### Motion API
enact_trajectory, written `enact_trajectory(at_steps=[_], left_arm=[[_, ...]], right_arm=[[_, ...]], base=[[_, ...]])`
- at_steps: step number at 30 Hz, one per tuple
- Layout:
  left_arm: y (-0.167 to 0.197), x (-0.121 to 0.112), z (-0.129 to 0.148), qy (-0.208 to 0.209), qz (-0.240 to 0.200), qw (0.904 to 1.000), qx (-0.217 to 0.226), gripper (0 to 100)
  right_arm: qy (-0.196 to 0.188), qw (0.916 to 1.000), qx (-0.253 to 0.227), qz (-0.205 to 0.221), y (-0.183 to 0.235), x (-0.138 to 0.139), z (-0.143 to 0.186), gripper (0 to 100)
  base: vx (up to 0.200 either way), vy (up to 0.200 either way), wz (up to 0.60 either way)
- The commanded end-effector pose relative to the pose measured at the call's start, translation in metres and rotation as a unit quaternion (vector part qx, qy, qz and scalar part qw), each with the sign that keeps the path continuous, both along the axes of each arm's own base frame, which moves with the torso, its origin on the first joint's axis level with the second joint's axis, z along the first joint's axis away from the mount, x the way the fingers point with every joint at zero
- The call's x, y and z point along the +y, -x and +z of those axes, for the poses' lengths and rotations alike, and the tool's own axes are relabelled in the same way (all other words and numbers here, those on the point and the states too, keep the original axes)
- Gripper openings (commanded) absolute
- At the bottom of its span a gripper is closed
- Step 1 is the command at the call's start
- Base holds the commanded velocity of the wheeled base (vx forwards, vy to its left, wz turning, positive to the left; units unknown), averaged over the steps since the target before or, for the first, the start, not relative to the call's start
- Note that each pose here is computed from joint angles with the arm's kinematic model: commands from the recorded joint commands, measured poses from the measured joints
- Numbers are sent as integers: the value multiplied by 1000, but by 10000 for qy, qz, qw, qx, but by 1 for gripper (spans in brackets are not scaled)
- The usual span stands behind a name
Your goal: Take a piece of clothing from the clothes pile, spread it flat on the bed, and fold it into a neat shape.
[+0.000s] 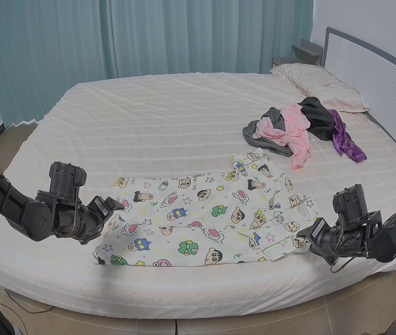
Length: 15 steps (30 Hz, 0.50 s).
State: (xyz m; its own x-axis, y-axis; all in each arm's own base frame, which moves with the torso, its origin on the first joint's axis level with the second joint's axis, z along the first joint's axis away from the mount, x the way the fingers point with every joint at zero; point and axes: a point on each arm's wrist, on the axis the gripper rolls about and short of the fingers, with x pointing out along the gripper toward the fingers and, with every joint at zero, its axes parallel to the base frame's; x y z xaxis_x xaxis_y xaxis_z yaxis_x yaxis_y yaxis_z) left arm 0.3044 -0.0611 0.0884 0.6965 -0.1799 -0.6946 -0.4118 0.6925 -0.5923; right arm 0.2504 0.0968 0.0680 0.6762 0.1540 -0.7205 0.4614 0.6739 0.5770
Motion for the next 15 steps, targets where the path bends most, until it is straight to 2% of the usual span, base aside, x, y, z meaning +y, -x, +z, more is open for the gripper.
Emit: enact_trajectory(at_steps=[1, 6, 10, 15], left_arm=[[0, -1, -1, 1, -11, 10000, 7, 100], [2, -5, -2, -14, -109, 9999, 27, 100], [3, -13, -1, -18, -234, 9997, 18, 100], [3, -15, -1, -11, -186, 9998, 14, 100]], right_arm=[[101, 9998, 148, 68, 13, 0, -6, 100], [201, 9997, -119, 113, 13, -1, 5, 100], [334, 9983, -365, 323, 4, 3, 12, 100], [254, 9972, -649, 281, -14, 3, 24, 100]], base=[[0, 0, 0], [0, 0, 0], [0, 0, 0], [0, 0, 0]])
